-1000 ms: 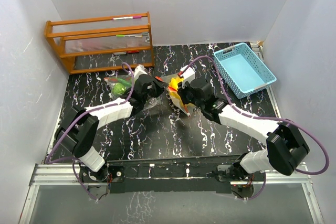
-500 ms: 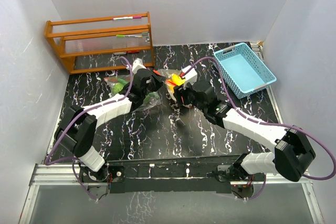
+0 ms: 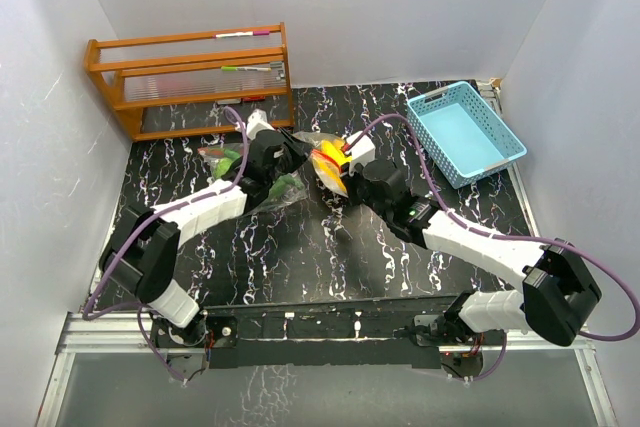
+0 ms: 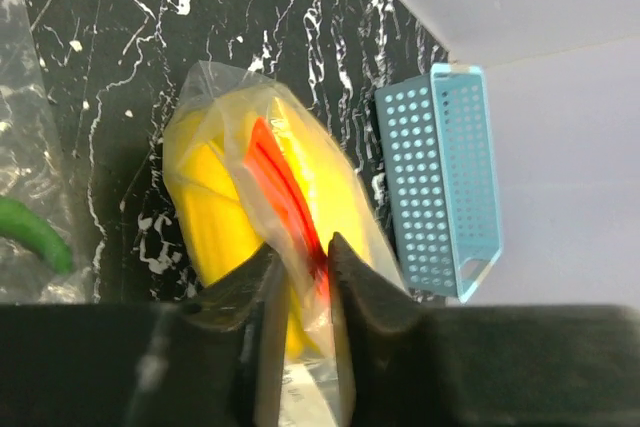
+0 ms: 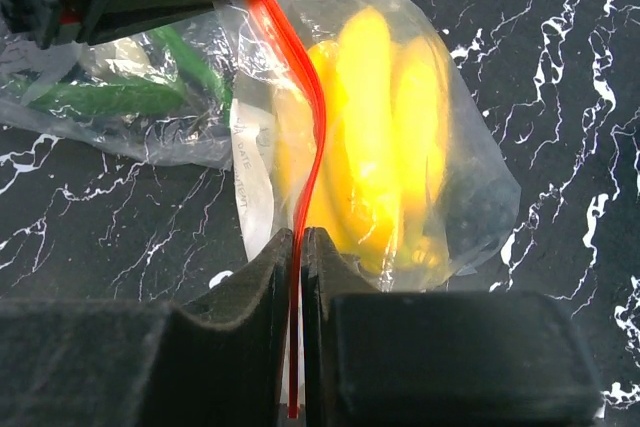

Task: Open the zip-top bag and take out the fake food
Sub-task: Unzip the zipper food storage bag at the center of the board.

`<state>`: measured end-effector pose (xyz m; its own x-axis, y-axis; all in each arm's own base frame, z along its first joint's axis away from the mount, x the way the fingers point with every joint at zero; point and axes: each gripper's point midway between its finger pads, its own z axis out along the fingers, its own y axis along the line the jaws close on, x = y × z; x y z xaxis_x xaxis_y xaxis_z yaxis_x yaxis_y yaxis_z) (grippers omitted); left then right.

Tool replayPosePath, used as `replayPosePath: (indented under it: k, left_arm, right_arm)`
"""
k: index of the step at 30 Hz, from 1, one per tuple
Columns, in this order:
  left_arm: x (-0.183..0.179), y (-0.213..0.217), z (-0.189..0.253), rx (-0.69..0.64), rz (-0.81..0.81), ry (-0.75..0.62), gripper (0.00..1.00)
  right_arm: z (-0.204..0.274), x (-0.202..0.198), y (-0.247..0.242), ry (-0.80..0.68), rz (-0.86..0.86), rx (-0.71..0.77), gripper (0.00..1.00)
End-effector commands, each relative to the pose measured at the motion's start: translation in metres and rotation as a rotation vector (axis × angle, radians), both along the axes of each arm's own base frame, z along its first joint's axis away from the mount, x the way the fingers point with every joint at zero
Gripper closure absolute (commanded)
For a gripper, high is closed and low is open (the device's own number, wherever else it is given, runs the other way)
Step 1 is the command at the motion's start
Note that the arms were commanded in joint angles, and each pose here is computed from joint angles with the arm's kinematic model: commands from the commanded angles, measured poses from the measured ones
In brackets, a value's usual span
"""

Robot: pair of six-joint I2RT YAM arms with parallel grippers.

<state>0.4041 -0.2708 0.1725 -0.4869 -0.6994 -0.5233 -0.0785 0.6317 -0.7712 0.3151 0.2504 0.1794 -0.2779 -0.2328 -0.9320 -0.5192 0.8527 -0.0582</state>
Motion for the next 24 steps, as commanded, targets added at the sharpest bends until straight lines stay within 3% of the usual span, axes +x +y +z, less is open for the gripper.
replayPosePath:
  k: [1,3,5,12,18,24]
  left_arm:
    - [-0.005,0.005,0.043,-0.019,-0.026,-0.128,0.62]
    - [-0.011,0.003,0.052,0.013,-0.076,-0.169,0.22]
    - [-0.019,-0.003,0.063,0.101,-0.184,-0.240,0.08]
    - [-0.050,0.010,0.090,0.440,-0.430,-0.463,0.05]
    - [-0.084,-0.002,0.102,0.716,-0.796,-0.730,0.03]
    - [-0.100,-0.017,0.099,0.756,-1.009,-0.832,0.03]
  right_arm:
    - [0.036,0.011,0.003,-0.087,-0.027,0.061,0.93]
    - [0.042,0.014,0.000,-0.108,-0.038,0.053,0.93]
    - [0.051,0.018,-0.005,-0.131,-0.054,0.044,0.93]
    - [0.074,0.029,-0.015,-0.157,0.026,0.070,0.93]
    - [0.091,0.003,0.008,-0.147,0.294,0.116,0.92]
    - [0.089,-0.027,0.028,-0.074,0.504,0.114,0.92]
